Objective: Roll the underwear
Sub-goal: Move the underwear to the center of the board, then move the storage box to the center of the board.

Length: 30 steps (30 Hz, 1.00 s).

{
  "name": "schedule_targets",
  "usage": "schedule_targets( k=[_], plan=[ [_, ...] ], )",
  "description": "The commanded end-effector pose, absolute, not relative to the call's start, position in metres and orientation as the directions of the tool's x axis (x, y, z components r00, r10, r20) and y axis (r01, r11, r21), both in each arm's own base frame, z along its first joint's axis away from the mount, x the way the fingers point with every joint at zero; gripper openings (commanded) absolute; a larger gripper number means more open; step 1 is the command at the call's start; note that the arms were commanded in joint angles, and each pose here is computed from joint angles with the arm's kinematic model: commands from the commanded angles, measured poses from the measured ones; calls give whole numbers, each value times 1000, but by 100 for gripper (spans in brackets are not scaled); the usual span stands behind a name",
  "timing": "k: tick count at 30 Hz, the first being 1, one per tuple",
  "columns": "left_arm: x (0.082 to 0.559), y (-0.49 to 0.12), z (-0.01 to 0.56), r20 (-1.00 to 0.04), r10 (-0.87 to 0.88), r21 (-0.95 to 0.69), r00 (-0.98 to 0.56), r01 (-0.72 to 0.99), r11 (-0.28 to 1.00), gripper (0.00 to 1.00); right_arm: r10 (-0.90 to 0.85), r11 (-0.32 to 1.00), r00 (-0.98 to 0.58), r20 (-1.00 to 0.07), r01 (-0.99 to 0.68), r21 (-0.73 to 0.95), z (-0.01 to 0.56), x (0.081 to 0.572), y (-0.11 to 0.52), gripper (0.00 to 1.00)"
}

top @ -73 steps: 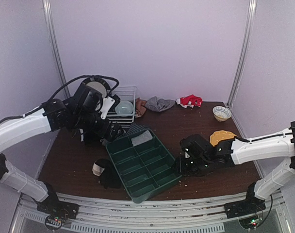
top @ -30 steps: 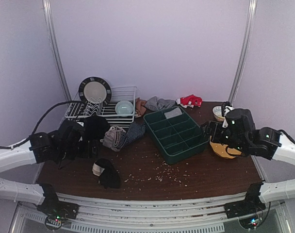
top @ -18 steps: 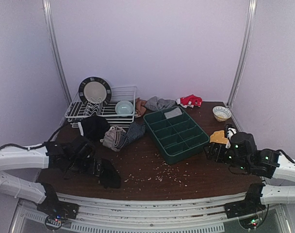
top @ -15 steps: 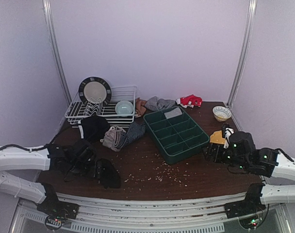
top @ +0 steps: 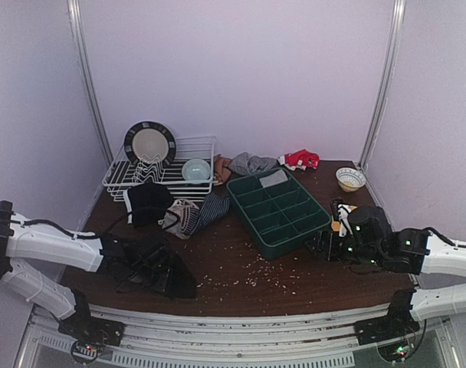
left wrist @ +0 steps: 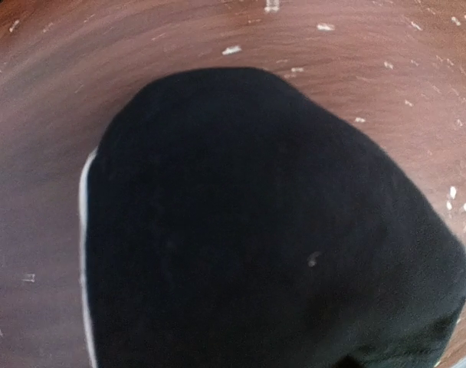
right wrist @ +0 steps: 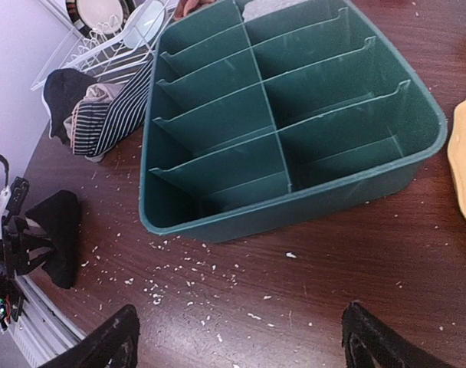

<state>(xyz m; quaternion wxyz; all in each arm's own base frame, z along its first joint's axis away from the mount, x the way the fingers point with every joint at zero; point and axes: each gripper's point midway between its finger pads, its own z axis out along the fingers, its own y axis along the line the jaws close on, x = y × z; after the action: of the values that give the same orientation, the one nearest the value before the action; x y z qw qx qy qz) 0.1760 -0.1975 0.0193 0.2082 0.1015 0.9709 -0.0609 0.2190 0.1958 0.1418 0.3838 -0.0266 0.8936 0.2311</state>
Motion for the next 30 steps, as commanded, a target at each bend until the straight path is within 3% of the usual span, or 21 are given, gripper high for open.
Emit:
schedule_targets(
  k=[1,3,8,12,13,15,16,18,22,30],
  plan=[
    [185,-224,27,-460,193,-133,-867,282,950,22,77,876,-701,-709,-292,384,151,213,215,88],
    [184,-237,33,-477,211,-160,-853,320,934,0,48,874,-704,-708,-314,371,151,209,223,88],
    [161,-301,75,-575,310,-268,-757,532,803,0,-43,852,-707,-706,-395,343,149,195,254,87],
    [141,-334,87,-571,377,-295,-730,610,735,0,-109,837,-716,-689,-440,325,137,187,284,87],
    [139,-335,85,-561,384,-286,-733,608,741,6,-116,841,-723,-681,-437,320,132,188,288,87],
    [139,-330,79,-548,381,-269,-744,588,763,39,-137,862,-739,-660,-417,288,118,192,292,87],
    [139,-326,79,-547,370,-269,-751,576,772,50,-152,875,-746,-648,-407,264,110,194,292,87],
    [138,-317,79,-551,342,-274,-761,552,787,63,-174,900,-757,-630,-383,211,98,199,289,87],
    [140,-292,84,-566,292,-261,-771,504,823,72,-182,936,-771,-611,-326,132,86,219,281,87],
    [144,-259,85,-584,228,-228,-779,427,875,72,-36,991,-780,-625,-109,79,90,306,241,87]
  ],
)
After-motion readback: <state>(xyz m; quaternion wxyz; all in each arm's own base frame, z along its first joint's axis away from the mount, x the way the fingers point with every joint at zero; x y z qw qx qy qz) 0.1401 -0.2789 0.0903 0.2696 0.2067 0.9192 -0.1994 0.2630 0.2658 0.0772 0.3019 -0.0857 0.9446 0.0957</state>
